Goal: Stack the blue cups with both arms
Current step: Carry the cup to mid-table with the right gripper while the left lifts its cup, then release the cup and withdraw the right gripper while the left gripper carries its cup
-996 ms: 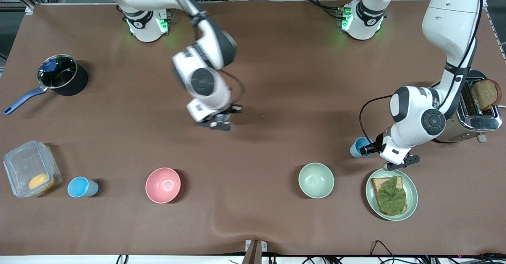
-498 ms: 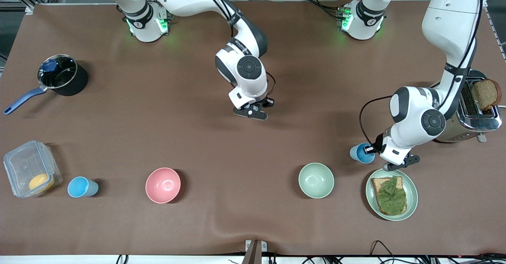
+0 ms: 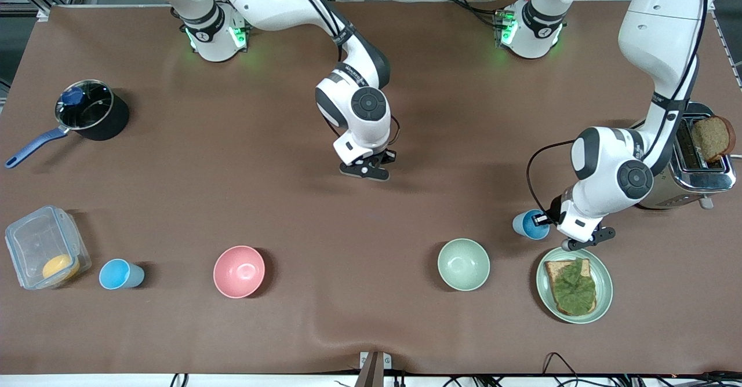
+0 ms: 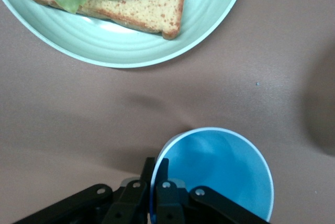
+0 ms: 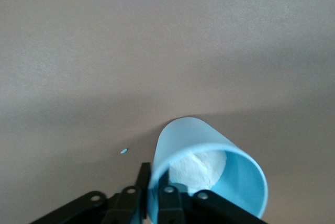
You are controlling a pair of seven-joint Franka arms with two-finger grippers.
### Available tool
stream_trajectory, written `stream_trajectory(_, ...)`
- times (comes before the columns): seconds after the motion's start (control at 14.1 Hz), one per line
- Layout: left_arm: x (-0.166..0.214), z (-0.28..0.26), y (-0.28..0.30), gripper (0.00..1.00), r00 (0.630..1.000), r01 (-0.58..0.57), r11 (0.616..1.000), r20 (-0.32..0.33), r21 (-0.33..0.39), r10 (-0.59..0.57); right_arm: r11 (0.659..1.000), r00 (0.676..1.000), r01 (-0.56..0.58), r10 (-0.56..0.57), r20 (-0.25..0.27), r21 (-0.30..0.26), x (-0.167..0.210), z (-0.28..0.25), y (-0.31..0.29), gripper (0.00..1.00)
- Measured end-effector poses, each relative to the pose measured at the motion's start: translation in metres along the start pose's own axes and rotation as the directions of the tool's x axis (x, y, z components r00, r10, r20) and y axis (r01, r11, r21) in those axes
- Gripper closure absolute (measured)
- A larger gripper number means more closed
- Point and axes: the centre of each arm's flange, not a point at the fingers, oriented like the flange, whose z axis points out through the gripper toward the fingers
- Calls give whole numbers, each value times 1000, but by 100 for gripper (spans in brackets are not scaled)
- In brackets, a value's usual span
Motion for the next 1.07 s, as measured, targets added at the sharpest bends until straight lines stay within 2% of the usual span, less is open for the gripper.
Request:
stream_trajectory(0.28,0,0,0,96,1000,0,1000,0,0,0,1000,1000,-12,12,-7,-1,13,-25,-1,42)
stream_trajectory(0.57,2,-3,0,96,1000,7,1000,-8,-3,-7,999,1000,-20,21,24,-31,75,-123,44,1)
stream_trajectory(0.92,19,-66,4,96,992,48,998,-111,-40,-52,997,996,77,-76,37,-12,152,-238,168,0)
stream_trajectory(1.07,15,-79,19,96,987,98,993,-124,-62,-105,993,991,114,-112,71,-18,177,-266,229,0)
